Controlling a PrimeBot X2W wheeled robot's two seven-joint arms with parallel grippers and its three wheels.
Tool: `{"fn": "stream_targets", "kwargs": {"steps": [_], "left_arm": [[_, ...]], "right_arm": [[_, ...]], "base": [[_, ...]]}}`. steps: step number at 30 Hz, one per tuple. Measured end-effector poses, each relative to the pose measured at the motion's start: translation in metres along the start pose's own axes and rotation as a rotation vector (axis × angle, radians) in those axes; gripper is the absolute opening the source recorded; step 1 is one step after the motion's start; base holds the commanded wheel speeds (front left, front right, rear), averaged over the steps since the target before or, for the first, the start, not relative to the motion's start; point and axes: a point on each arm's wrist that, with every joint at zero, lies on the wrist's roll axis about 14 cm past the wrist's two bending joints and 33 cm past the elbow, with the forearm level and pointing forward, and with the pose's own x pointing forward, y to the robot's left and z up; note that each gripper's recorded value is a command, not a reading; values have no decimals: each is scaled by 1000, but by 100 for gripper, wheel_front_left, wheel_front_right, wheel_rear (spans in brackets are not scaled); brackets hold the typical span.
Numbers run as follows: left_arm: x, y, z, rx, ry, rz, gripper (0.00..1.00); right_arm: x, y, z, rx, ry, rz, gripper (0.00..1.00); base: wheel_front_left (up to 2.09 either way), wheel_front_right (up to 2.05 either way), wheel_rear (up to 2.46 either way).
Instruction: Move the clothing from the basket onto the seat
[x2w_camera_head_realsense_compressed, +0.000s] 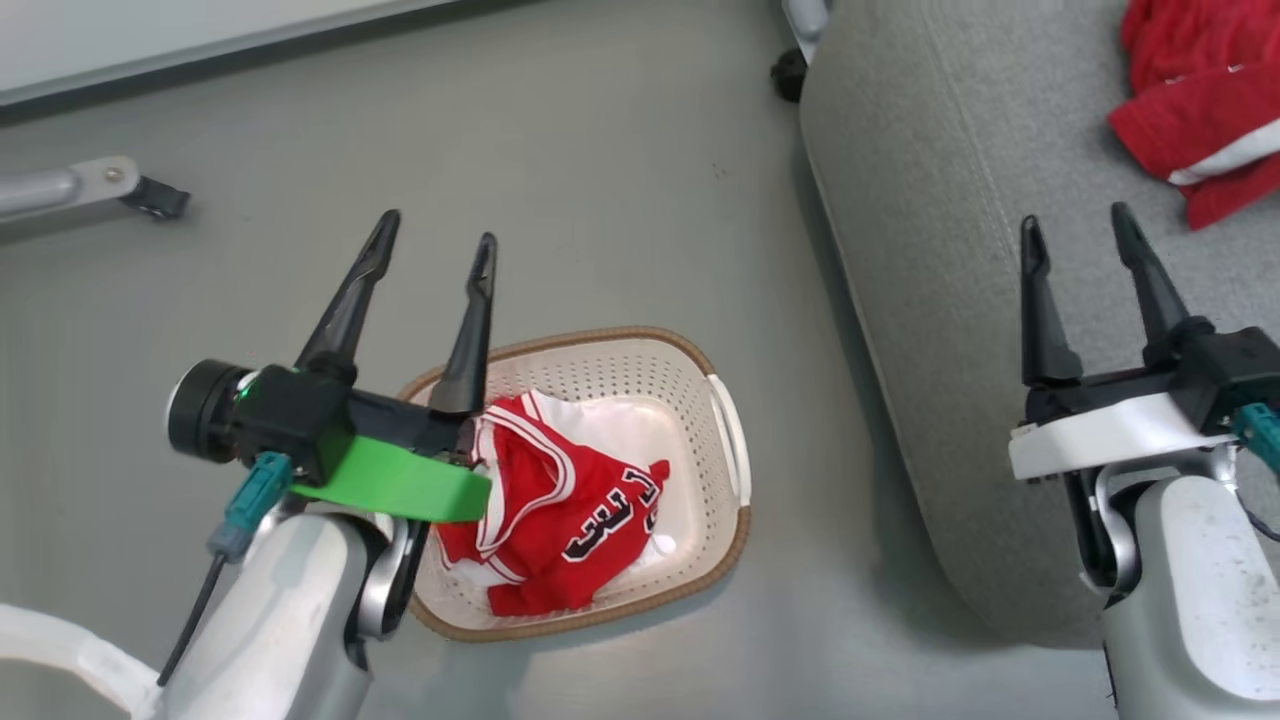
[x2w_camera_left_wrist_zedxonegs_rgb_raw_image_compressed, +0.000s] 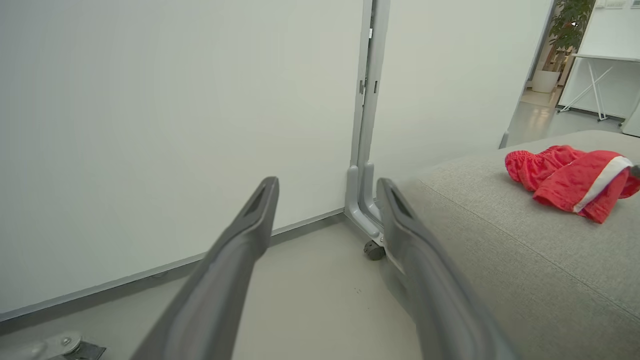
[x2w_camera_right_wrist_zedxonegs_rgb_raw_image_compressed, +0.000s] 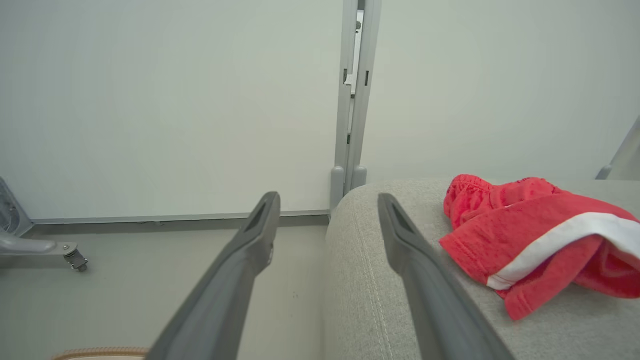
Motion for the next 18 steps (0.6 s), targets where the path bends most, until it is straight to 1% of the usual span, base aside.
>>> {"fn": "stream_targets", "kwargs": {"steps": [3, 4, 9, 14, 18], "left_arm": [[-13, 17, 8, 11, -9, 66, 100], [-22, 27, 13, 18, -15, 107, 100], [-49, 51, 25, 34, -31, 211, 100], [-73, 64, 32, 41, -37, 281, 100], [-88, 68, 36, 43, -42, 315, 100]], "right_arm": [[3, 21, 9, 19, -27, 53, 100], [2, 32, 13, 29, -38, 79, 100], [-1, 57, 26, 49, -70, 143, 100], [-12, 71, 36, 53, -88, 180, 100], [-24, 77, 39, 64, -89, 196, 100]], "base": [[0, 0, 0], [0, 0, 0], [0, 0, 0], [0, 0, 0], [0, 0, 0]]}}
